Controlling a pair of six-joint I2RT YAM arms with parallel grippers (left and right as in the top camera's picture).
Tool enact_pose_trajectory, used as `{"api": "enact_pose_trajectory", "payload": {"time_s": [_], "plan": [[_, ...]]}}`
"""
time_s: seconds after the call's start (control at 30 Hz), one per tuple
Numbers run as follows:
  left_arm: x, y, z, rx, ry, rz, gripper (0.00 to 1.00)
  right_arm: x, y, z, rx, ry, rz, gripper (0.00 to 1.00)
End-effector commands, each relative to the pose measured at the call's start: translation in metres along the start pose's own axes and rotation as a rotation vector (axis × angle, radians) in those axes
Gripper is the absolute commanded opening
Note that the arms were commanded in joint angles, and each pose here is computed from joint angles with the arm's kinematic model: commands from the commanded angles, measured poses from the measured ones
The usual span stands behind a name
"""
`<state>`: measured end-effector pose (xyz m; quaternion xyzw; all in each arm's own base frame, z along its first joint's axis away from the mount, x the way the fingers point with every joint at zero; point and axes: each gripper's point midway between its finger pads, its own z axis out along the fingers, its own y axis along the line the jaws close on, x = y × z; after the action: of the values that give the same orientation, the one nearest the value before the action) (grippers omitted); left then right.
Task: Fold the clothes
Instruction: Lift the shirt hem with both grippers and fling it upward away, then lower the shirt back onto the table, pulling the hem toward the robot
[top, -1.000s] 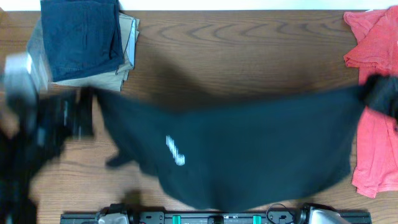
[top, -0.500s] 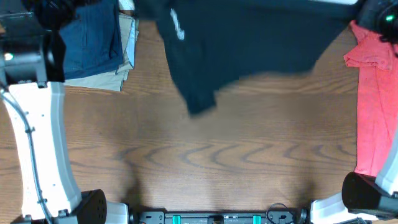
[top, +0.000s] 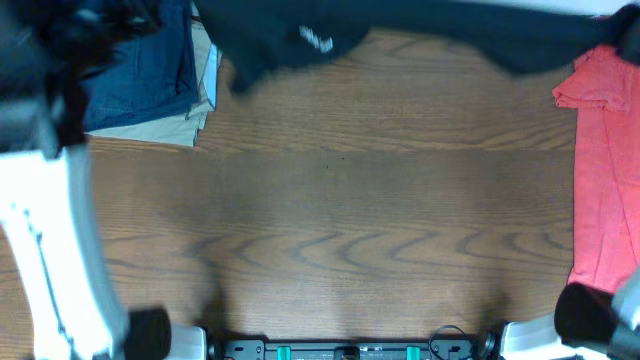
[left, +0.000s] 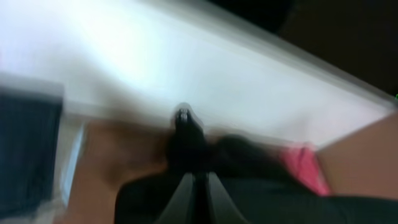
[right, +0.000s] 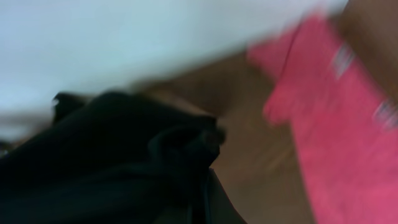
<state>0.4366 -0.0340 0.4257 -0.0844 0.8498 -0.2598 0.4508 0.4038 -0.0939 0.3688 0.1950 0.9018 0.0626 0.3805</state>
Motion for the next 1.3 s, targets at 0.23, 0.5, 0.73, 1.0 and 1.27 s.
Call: {"api": "enact_pose_trajectory", "payload": {"time_s": [0.23,0.5,0.73,1.0,1.27], "plan": [[0.168,0.092,0.091,-0.193,0.688,-0.150,0.06,0.155,-0.020,0.109,0.016,0.545,0.065,0.01],[0.170,0.054,0.034,-0.159,0.708,-0.073,0.06,0.168,-0.025,0.090,0.035,0.570,0.120,0.01],[0.188,0.033,-0.010,-0.168,0.786,-0.087,0.06,0.156,-0.046,0.047,0.149,0.479,0.162,0.01],[0.240,0.002,-0.019,-0.142,0.987,-0.026,0.06,0.158,-0.082,0.005,0.361,0.423,0.234,0.01],[0.301,-0.014,-0.022,-0.160,1.183,0.064,0.06,0.173,-0.096,-0.004,0.413,0.483,0.263,0.01]]}}
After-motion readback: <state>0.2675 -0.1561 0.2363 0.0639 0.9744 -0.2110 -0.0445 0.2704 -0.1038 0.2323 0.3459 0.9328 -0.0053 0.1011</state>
